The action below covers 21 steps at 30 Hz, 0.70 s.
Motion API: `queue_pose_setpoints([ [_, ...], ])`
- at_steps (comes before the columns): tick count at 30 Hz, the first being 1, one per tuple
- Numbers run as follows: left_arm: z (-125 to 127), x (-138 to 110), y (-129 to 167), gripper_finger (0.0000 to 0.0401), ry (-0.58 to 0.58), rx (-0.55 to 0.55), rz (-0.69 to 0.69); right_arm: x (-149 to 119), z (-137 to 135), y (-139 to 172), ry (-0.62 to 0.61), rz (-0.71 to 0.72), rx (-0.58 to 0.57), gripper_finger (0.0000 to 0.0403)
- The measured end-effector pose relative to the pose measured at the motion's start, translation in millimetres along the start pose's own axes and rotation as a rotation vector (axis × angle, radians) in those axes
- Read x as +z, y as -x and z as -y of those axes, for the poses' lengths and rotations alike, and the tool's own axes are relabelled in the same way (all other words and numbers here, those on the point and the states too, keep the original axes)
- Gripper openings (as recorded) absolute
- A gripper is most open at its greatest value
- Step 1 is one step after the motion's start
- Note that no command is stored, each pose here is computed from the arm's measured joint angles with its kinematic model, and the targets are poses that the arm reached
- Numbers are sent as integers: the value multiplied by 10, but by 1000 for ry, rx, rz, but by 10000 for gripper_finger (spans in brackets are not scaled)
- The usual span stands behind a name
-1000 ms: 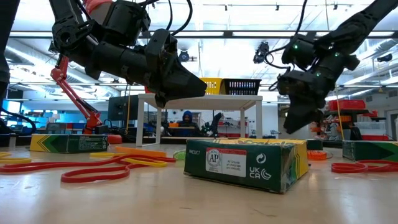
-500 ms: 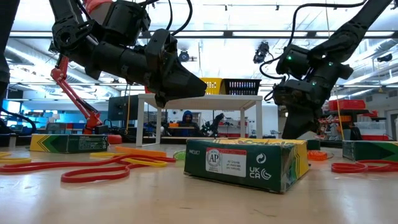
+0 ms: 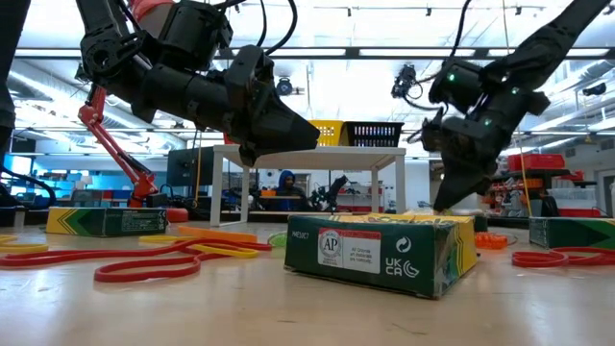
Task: Pick & Place Office Desk Supplies
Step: Put the yellow crayon box into the black bin on the shelf
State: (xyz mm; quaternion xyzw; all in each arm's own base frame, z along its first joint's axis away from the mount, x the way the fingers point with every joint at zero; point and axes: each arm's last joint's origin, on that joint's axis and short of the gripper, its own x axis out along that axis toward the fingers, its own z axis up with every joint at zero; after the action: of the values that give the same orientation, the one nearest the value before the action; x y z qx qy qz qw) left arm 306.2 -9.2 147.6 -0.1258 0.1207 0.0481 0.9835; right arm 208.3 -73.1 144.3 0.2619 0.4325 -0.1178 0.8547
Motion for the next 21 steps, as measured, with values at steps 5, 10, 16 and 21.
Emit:
queue_pose_setpoints([
  [5,-3,1,0,120,-2,8,2,-15,-203,93,63,67,-27,2],
  [10,-4,1,0,120,1,10,3,-51,-396,178,132,144,-76,1],
  [16,12,63,-51,120,23,22,25,-114,-538,188,167,164,-91,1],
  [21,33,91,-205,120,8,14,-6,-137,-532,186,95,149,-105,13],
])
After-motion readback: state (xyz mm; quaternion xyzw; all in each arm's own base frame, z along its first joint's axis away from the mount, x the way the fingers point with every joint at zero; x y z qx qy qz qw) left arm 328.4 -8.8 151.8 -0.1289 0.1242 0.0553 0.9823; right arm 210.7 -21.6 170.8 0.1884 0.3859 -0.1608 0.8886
